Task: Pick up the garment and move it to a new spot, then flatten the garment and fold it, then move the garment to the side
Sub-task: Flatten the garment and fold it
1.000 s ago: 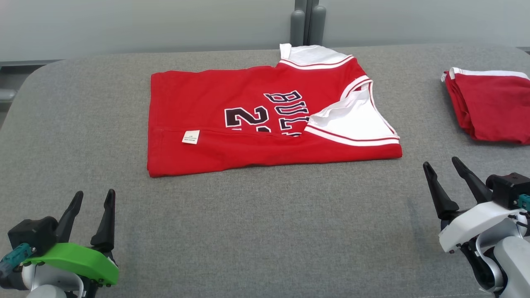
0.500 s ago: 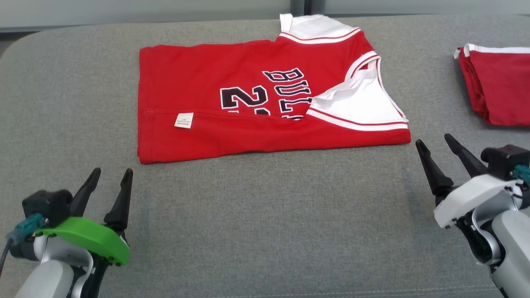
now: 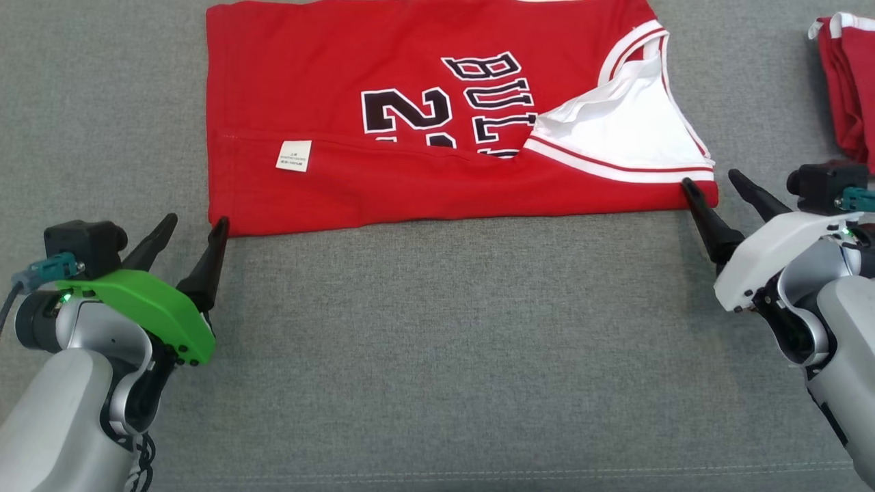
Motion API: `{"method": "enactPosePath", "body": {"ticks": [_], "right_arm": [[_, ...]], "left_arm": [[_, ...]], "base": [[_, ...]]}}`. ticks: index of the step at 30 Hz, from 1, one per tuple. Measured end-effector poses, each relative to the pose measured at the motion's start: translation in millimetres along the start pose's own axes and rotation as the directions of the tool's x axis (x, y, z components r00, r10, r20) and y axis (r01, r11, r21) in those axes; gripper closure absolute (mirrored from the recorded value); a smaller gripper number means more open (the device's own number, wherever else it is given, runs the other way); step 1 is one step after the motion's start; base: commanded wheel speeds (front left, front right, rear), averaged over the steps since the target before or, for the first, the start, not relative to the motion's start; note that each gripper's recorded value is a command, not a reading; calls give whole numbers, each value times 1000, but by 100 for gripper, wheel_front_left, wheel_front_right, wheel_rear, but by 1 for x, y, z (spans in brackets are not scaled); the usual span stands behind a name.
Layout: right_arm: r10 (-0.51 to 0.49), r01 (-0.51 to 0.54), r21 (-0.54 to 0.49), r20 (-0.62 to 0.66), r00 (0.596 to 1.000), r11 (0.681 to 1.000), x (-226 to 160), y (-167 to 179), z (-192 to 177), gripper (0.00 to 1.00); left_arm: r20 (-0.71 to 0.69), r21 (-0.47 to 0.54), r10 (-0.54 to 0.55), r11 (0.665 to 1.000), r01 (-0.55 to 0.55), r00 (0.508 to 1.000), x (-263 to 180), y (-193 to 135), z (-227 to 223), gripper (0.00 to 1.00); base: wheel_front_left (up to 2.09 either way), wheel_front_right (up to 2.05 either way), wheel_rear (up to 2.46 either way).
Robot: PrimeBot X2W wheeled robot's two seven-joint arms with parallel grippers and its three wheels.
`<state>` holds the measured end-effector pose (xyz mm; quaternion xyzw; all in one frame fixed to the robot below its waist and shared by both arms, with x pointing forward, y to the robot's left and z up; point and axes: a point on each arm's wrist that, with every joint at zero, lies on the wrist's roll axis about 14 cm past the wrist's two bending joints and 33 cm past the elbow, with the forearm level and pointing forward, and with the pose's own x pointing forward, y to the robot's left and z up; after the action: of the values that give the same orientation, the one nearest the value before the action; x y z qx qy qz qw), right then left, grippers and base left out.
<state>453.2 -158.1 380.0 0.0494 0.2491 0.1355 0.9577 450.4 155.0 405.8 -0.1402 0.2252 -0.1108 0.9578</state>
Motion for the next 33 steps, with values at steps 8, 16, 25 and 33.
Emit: {"method": "enactPosePath", "body": {"ticks": [8, 16, 25, 33], "right_arm": [[31, -30, 9, -72, 997, 999, 16, 9, -16, 0], [40, -40, 4, -107, 993, 999, 19, 8, -20, 0], [48, -49, -11, -123, 991, 999, 22, 6, -17, 0], [53, -56, -21, -129, 990, 998, 22, 6, -14, 0]], "left_arm": [[-85, -34, 16, 999, -19, 996, 13, 7, -14, 0], [-158, -68, 13, 997, -24, 987, 20, 6, -24, 0], [-196, -86, 8, 996, -25, 981, 29, 5, -29, 0], [-223, -125, -36, 992, 8, 974, 33, -6, -33, 24]], "base": [[0, 0, 0], [0, 0, 0], [0, 0, 0], [0, 0, 0]]}}
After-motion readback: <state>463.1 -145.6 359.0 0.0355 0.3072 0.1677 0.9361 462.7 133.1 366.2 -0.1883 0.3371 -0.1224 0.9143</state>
